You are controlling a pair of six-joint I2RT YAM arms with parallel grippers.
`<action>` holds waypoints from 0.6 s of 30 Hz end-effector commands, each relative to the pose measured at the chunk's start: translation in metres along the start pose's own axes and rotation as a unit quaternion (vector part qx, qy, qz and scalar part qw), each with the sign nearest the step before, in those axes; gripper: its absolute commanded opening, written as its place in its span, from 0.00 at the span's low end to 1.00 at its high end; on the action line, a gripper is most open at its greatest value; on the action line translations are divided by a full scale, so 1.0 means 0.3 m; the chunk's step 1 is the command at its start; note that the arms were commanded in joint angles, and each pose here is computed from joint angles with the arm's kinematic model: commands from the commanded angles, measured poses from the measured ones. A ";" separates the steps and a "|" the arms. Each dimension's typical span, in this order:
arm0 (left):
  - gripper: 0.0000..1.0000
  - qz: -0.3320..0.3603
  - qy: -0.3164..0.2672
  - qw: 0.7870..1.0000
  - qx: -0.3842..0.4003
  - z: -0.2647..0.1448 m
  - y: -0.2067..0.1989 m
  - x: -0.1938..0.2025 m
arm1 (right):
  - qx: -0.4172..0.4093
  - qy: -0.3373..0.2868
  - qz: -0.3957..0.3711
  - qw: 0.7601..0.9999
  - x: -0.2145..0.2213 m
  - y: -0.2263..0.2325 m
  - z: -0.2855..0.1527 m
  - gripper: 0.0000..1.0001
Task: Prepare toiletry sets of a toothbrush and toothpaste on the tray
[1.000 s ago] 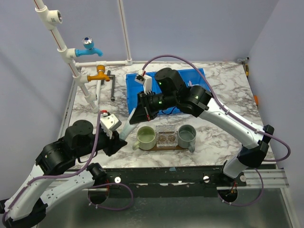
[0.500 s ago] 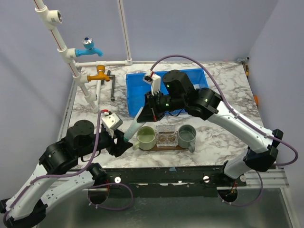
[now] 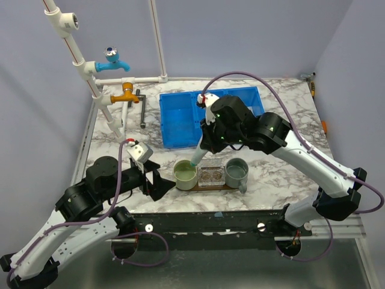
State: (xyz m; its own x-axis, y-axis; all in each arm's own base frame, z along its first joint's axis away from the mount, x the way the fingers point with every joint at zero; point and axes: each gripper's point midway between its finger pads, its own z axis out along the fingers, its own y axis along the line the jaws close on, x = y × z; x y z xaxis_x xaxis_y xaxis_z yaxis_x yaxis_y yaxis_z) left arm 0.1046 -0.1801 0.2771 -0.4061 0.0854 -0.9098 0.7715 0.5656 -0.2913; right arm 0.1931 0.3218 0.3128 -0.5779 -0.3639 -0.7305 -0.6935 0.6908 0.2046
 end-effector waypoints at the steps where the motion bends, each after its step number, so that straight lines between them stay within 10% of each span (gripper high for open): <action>1: 0.99 -0.017 -0.033 0.998 -0.044 0.013 0.051 -0.028 | 0.084 0.006 -0.041 0.996 0.029 -0.114 -0.032 0.00; 18: 0.99 -0.027 -0.064 0.989 -0.132 -0.023 0.168 0.012 | 0.157 0.035 -0.084 0.983 0.134 -0.162 0.060 0.00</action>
State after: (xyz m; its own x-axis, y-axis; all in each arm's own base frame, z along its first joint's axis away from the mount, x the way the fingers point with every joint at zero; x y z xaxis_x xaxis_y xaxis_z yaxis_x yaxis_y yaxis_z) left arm 0.1341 -0.1535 0.2622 -0.3811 -0.0133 -0.9245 0.6243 0.7339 -0.2679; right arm 0.2029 0.2848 0.2617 -0.5339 -0.5342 -0.6554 -0.6604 0.7475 -0.0713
